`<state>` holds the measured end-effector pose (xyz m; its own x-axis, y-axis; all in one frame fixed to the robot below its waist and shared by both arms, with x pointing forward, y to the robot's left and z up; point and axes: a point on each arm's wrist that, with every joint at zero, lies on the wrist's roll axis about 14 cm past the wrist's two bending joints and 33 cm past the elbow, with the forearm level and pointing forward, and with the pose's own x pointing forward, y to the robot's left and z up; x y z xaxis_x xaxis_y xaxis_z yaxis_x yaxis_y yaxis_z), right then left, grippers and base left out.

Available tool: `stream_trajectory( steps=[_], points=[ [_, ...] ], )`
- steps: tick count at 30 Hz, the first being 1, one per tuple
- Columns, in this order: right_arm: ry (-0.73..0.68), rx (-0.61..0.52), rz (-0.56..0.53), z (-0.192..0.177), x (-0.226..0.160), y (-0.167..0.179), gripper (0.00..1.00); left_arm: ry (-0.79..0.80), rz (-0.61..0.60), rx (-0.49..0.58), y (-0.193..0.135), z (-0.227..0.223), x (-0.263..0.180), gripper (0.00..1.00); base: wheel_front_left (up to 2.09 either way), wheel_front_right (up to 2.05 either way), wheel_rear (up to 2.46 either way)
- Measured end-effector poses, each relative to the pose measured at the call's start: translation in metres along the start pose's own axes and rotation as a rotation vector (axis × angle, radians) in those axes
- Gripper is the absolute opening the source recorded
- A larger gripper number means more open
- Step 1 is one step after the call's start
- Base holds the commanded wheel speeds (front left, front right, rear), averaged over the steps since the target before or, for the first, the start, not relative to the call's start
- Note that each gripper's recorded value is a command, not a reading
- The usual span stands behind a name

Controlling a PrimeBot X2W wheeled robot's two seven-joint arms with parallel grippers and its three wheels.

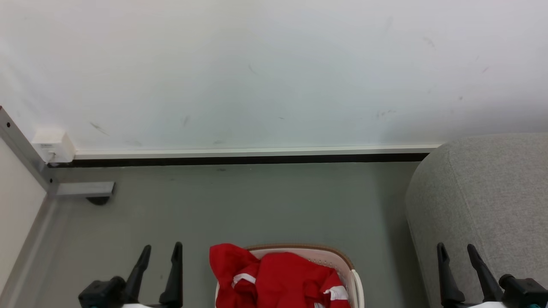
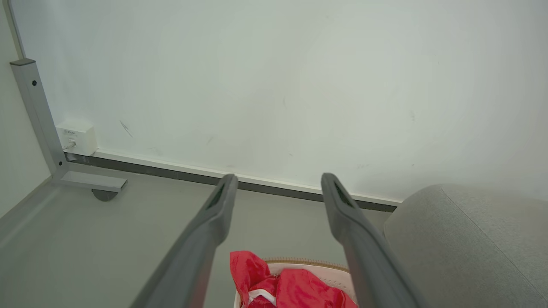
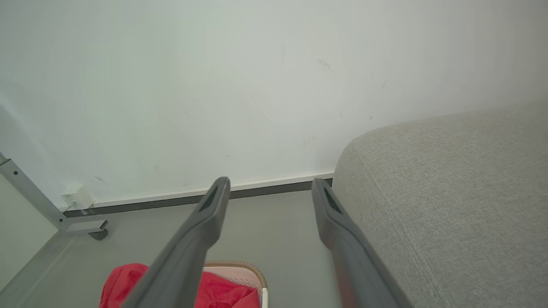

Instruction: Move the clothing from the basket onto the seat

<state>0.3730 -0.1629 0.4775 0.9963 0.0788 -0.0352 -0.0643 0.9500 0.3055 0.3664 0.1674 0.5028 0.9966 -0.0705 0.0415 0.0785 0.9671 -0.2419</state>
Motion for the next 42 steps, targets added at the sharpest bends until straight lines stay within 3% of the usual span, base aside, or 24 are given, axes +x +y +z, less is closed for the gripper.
stream_trajectory(
  steps=[28,42],
  points=[
    [0.025,-0.162,0.034,-0.014,-0.005,0.003,1.0,0.013,-0.071,0.199,-0.011,-0.011,-0.006,1.0,0.0,0.0,0.0],
    [0.029,-0.201,0.026,-0.016,-0.007,-0.002,1.0,0.029,-0.1,0.217,-0.017,-0.019,-0.003,1.0,0.0,0.0,0.0]
  ],
)
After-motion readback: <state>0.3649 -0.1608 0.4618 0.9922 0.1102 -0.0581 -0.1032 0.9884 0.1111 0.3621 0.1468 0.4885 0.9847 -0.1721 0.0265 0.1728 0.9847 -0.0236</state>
